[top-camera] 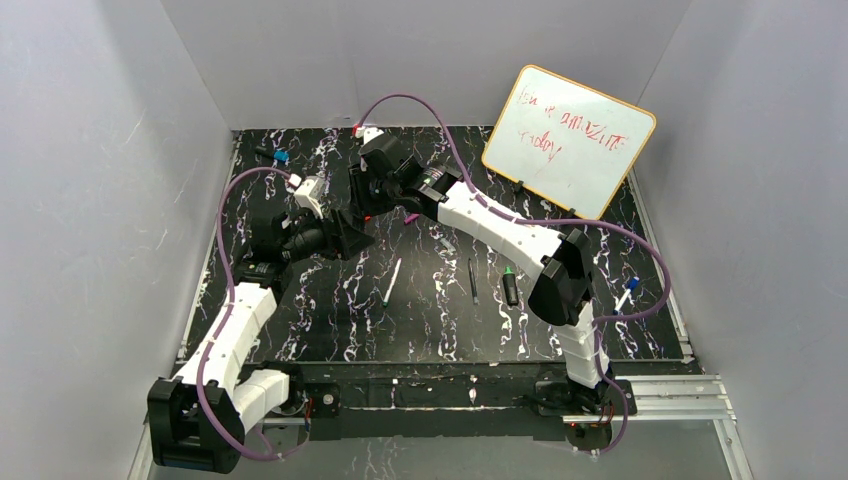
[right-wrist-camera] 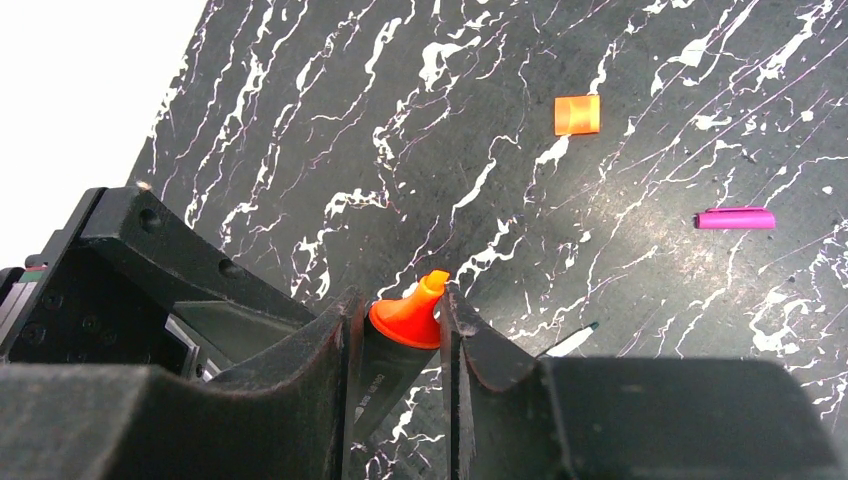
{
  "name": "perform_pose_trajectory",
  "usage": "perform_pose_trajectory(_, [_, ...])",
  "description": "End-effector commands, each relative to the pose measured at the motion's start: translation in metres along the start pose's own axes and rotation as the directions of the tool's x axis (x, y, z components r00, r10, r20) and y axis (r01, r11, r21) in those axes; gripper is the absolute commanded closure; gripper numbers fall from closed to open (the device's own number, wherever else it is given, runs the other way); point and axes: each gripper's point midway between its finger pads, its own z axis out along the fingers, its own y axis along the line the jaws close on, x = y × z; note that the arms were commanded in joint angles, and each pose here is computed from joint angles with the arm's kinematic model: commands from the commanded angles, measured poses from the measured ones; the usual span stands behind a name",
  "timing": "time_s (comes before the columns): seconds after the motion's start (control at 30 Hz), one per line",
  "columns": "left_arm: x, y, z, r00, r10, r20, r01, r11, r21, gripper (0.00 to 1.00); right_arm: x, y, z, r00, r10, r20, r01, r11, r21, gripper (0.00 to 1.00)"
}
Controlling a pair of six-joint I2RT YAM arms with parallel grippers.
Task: Insert the pens into the pen caps
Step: Pick up the pen from the center of the board.
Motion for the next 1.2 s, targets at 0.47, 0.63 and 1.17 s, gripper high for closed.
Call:
perform_pose_trajectory(0.47, [-0.008,-0.001,0.001,0.999,0.046,0.008,-0.046,0.999,0.001,0.94,-0.017,0.032,-0.013,0.999,0.001,0.041,0.003,0.996,-0.090,0.99])
perform_pose_trajectory(0.63, [-0.007,0.001,0.000,0.999,0.048,0.016,-0.048,0.999,-0.015,1.00,-0.015,0.036,-0.012,0.999,-0.003,0.036,0.006,0.995,-0.099,0.99])
perform_pose_trajectory(1.17, [0.019,0.026,-0.003,1.000,-0.022,-0.017,0.020,0.991,-0.132,1.00,-0.058,0.011,-0.021,0.988,-0.040,0.148,0.043,0.999,-0.020,0.32])
